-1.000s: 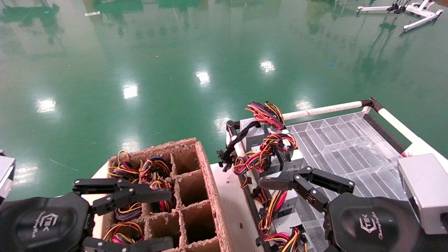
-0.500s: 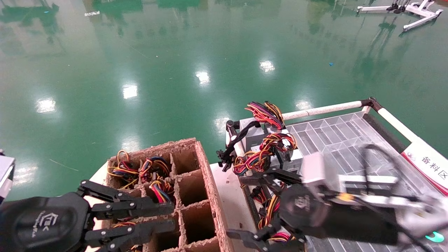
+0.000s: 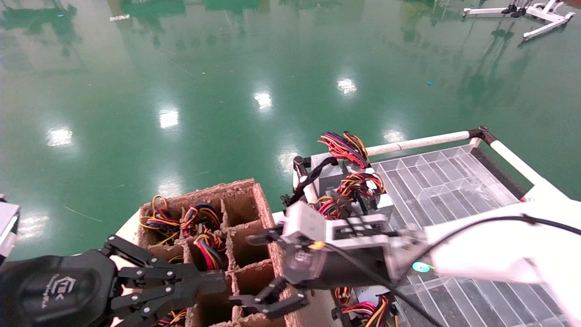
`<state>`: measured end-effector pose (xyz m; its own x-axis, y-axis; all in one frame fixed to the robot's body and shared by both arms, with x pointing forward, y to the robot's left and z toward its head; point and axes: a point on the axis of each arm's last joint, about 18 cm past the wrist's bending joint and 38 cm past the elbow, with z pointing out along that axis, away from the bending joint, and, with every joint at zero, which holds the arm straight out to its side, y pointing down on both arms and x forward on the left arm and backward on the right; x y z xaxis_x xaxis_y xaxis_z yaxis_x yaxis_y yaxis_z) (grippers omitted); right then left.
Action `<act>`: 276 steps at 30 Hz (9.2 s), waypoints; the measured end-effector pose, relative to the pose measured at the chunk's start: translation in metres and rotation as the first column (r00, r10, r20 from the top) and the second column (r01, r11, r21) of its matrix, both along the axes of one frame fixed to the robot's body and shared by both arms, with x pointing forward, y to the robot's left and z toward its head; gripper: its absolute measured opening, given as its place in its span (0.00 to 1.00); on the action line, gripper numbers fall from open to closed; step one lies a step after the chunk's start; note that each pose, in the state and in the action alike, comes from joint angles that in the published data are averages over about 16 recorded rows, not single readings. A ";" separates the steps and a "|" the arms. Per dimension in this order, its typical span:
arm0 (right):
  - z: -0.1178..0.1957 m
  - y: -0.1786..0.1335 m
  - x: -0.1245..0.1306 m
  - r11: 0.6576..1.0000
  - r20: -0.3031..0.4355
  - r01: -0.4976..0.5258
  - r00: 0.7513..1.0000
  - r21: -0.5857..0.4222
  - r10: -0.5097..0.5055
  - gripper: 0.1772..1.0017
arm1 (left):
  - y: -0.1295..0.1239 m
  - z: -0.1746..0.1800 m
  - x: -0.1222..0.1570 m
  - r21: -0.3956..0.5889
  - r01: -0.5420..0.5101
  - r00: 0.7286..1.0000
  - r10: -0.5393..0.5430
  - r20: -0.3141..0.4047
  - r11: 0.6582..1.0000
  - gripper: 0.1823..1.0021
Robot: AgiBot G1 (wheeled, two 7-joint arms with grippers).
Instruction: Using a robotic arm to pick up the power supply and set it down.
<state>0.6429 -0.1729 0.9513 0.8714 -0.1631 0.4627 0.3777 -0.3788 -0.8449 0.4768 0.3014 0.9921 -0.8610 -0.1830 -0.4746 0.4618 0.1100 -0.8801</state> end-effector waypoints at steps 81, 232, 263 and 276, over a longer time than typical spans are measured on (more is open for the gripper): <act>0.014 0.096 0.047 0.993 0.016 0.104 0.994 0.062 -0.105 0.05 | 0.000 0.000 0.000 0.000 0.000 1.000 0.000 0.000 1.000 1.00; 0.032 -0.291 -0.032 0.794 -0.085 0.517 0.851 0.321 -0.519 0.04 | 0.000 0.000 0.000 0.000 0.000 1.000 0.000 0.000 1.000 1.00; 0.022 -0.273 -0.024 0.819 -0.117 0.497 0.866 0.287 -0.486 0.21 | 0.000 0.000 0.000 0.000 0.000 1.000 0.000 0.000 1.000 1.00; 0.046 -0.258 -0.033 0.858 -0.067 0.412 0.909 0.306 -0.412 0.55 | 0.000 0.000 0.000 -0.001 -0.001 1.000 0.001 0.000 1.000 1.00</act>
<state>0.6094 -0.4311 0.9974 0.6928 -0.6409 0.3307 0.2450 -0.2222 -0.9437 0.4770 0.3017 0.9921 -0.8609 -0.1844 -0.4742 0.4614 0.1094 -0.8804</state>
